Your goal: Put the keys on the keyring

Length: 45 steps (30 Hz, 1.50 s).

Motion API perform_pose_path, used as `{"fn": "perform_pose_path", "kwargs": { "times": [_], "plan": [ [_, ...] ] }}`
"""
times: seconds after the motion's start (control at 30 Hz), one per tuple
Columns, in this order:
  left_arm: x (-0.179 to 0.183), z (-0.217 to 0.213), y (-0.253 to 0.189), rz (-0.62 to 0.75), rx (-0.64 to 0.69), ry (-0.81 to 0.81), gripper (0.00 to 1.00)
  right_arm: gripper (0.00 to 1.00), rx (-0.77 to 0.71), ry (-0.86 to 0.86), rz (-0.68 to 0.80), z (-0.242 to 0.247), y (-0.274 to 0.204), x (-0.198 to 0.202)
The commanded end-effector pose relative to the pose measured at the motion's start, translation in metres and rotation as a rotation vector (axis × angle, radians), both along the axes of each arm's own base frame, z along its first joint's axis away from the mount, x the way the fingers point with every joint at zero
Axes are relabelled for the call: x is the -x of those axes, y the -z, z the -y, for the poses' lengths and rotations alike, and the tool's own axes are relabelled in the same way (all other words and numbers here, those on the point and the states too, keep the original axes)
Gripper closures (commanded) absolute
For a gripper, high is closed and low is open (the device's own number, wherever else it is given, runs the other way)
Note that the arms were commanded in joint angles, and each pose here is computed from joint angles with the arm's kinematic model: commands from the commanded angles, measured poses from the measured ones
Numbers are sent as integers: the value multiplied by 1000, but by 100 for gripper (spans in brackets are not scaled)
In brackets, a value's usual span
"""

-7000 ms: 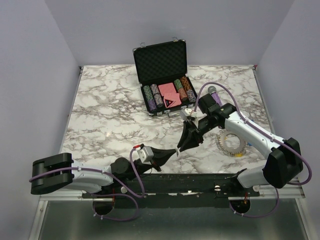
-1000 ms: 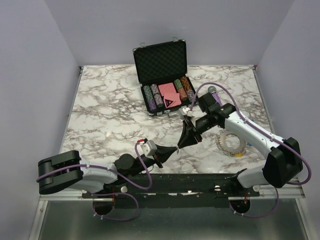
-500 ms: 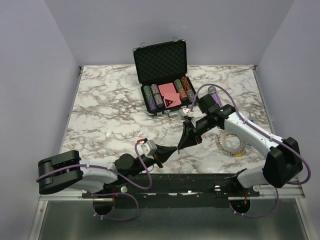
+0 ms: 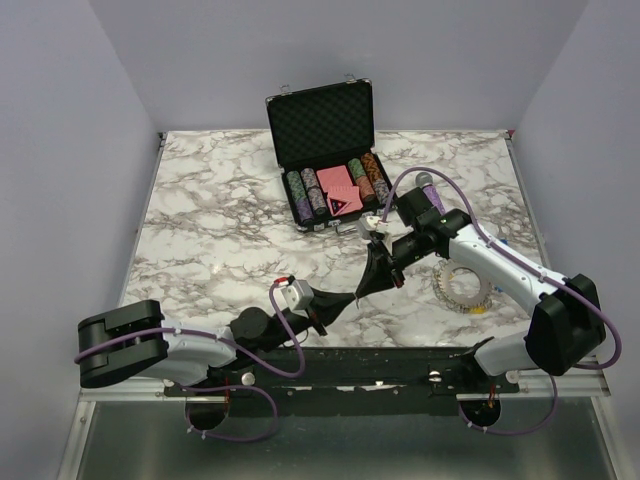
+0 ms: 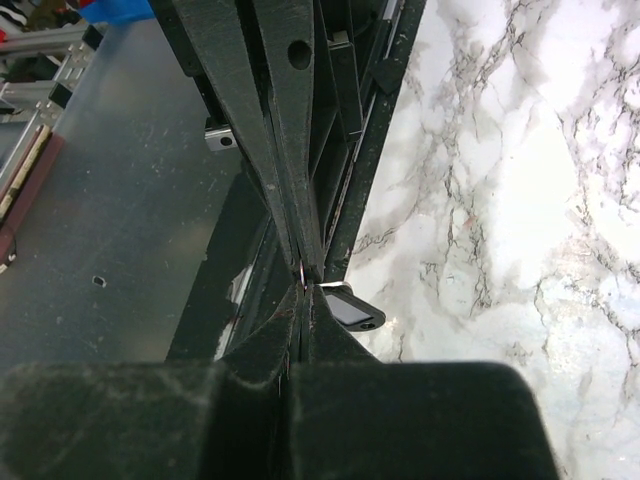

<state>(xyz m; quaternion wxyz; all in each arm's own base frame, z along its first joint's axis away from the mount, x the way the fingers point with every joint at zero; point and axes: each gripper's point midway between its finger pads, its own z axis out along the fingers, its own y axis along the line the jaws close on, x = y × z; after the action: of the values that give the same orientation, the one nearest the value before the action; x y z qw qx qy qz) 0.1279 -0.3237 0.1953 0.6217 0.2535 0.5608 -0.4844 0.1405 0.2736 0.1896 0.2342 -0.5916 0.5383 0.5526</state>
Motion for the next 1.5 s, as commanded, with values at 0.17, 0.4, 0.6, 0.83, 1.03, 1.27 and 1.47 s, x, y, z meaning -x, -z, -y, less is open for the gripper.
{"fn": "perform_pose_path", "kwargs": {
  "times": [0.17, 0.4, 0.6, 0.83, 1.03, 1.27, 1.47],
  "plan": [
    [-1, -19, -58, 42, 255, -30, 70, 100, 43, 15, 8, 3, -6, -2],
    [5, -46, -44, 37, 243, -47, 23, 100, 145, 8, 87, 15, 7, -7],
    [9, -50, -4, -40, 13, -33, 1, 100, 257, -14, 161, 24, 20, -8],
    [16, -67, 1, -42, -120, -22, 1, 100, 330, -2, 189, 29, 25, -16],
    [21, -62, 13, -65, -169, 8, 1, 100, 360, -14, 180, 30, 29, -14],
    [19, -37, 6, 10, -184, 50, 2, 100, 342, -33, 145, 25, 29, -11],
    [10, -10, -6, 68, -203, 61, 17, 100, 328, -42, 140, 24, 28, -9]
  ]
}}
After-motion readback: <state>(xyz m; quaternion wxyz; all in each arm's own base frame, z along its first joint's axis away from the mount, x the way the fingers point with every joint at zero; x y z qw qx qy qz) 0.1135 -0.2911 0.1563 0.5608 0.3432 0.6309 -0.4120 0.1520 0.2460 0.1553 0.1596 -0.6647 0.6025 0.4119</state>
